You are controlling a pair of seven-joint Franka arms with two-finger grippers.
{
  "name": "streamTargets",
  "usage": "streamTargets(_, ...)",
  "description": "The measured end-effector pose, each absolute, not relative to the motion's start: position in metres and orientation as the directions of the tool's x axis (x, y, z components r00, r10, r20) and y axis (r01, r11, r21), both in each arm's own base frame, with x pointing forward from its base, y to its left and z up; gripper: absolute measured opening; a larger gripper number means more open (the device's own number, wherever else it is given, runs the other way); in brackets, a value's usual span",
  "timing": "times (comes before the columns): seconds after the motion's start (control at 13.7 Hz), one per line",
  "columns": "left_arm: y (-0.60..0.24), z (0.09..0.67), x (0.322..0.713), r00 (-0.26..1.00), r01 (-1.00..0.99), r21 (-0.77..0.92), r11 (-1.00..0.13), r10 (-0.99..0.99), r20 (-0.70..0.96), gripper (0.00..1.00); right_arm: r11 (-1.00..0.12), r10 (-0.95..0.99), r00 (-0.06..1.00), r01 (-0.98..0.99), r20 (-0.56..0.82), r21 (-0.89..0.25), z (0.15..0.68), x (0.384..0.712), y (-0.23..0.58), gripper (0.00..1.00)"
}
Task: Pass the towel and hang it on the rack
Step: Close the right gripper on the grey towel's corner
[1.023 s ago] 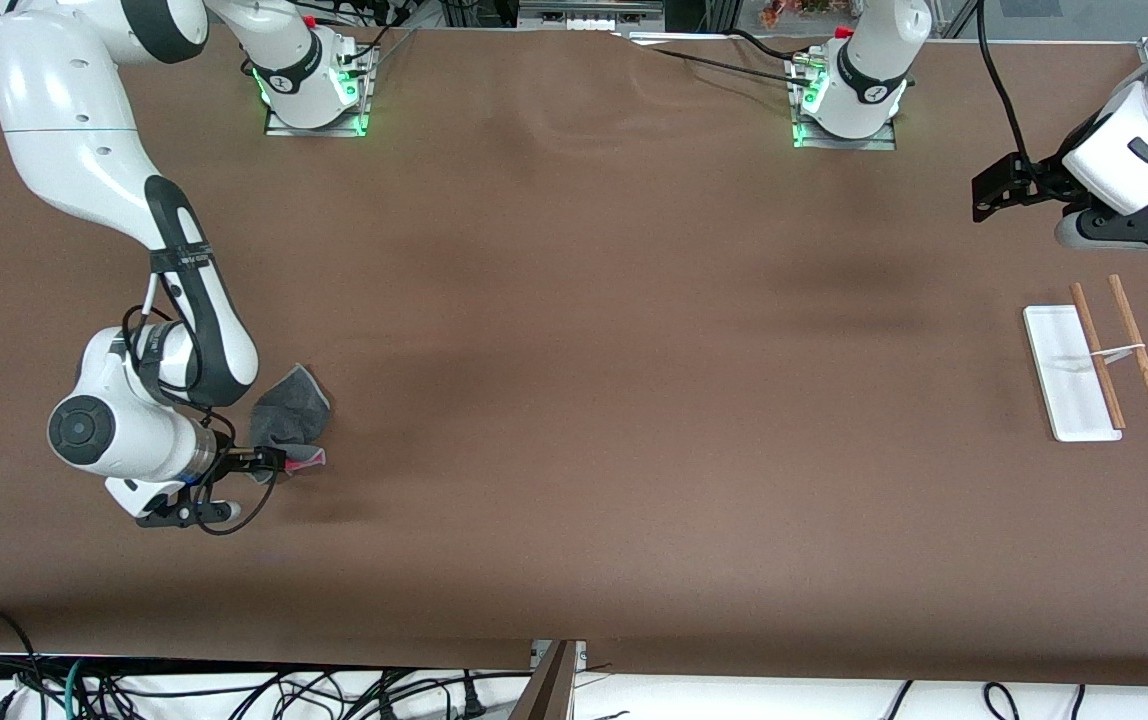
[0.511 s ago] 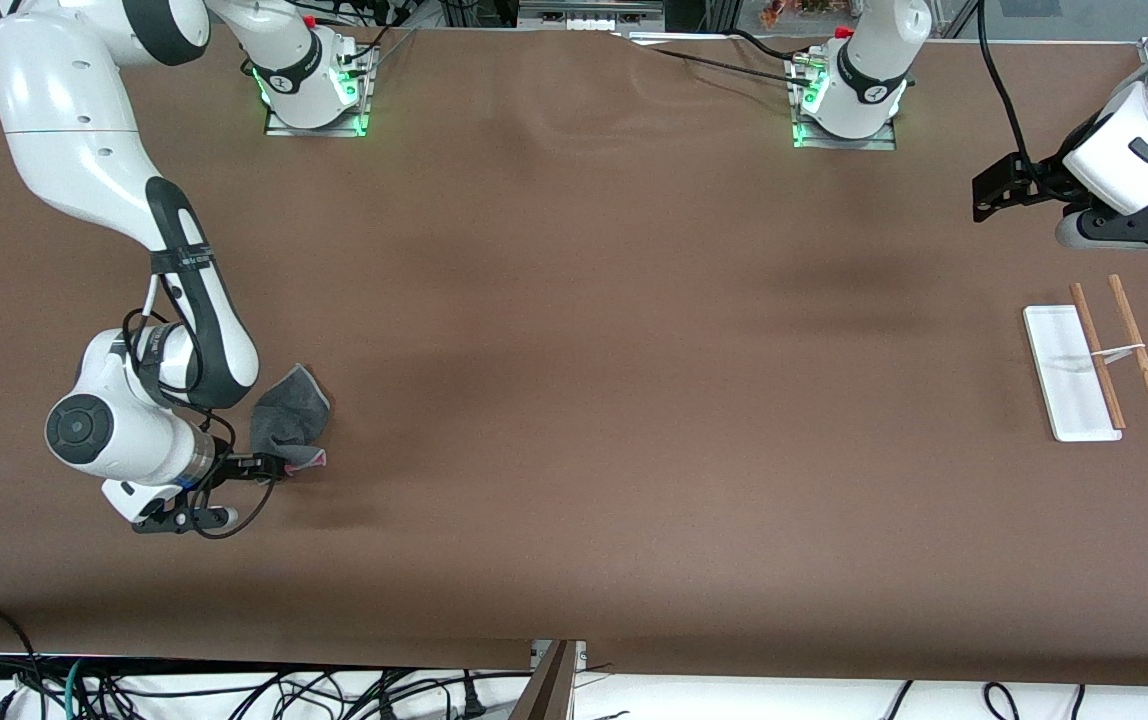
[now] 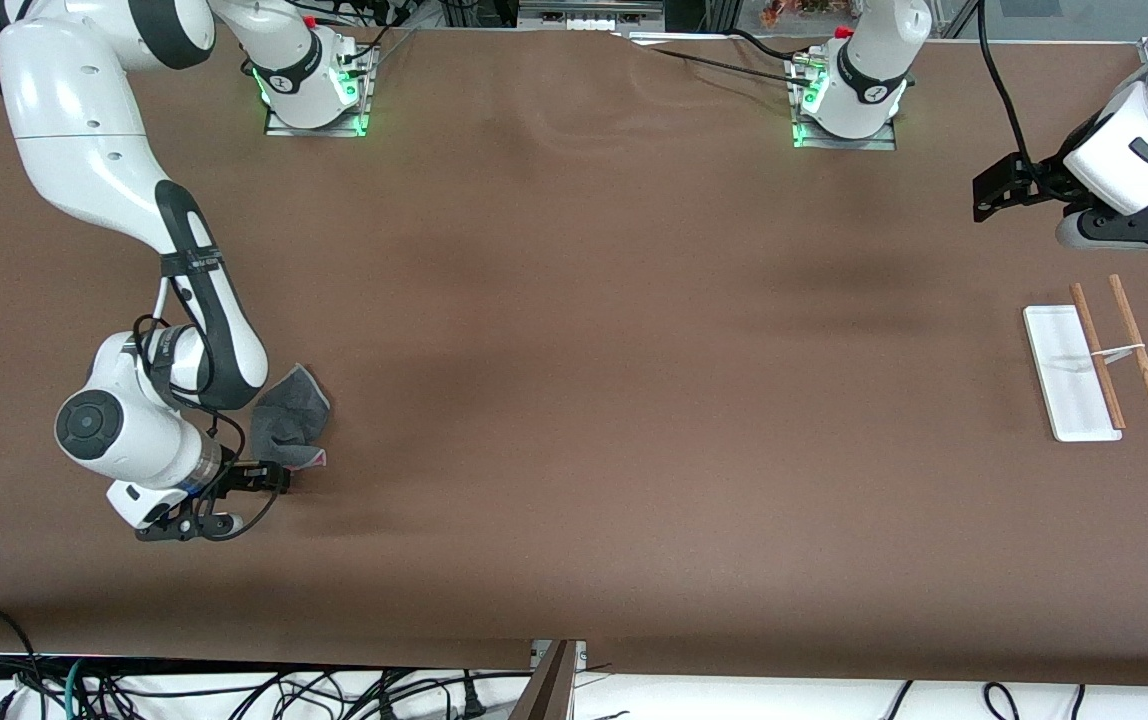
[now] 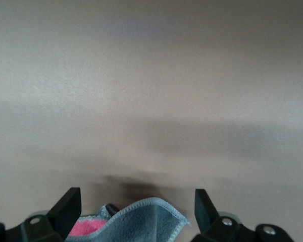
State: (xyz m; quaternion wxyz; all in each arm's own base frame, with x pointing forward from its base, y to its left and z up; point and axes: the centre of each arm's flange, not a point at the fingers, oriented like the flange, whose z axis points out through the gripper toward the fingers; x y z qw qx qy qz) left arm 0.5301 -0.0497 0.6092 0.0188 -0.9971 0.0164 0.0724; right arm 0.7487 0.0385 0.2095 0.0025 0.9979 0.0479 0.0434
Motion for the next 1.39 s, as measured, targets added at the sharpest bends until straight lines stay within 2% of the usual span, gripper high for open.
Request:
streamTargets(0.51, -0.049, 0.609, 0.530, 0.989, -0.035, -0.035, -0.999, -0.029, -0.145, 1.00, -0.995, 0.097, 0.990, 0.094, 0.106, 0.025, 0.195, 0.750, 0.030, 0.99)
streamTargets(0.73, -0.049, 0.609, 0.530, 0.989, -0.035, -0.035, -0.999, -0.029, -0.145, 1.00, -0.996, 0.087, 0.994, 0.085, 0.073, 0.032, 0.190, 0.747, 0.021, 0.93)
streamTargets(0.88, -0.049, 0.609, 0.530, 0.989, -0.034, -0.035, -0.999, -0.028, -0.145, 1.00, -0.996, 0.084, 0.995, 0.083, 0.046, 0.032, 0.185, 0.744, 0.020, 0.94)
streamTargets(1.02, -0.049, 0.609, 0.530, 0.989, -0.033, -0.035, -0.999, -0.028, -0.145, 1.00, -0.996, 0.083, 0.996, 0.083, 0.024, 0.031, 0.182, 0.742, 0.019, 0.86)
streamTargets(1.1, -0.049, 0.609, 0.530, 0.989, -0.033, -0.035, -0.999, -0.028, -0.145, 1.00, -0.996, 0.083, 0.997, 0.083, 0.010, 0.031, 0.181, 0.741, 0.019, 0.86)
streamTargets(1.39, -0.047, 0.609, 0.530, 0.989, -0.031, -0.035, -0.999, -0.025, -0.145, 1.00, -0.996, 0.083, 0.996, 0.084, -0.028, 0.030, 0.180, 0.737, 0.020, 0.43)
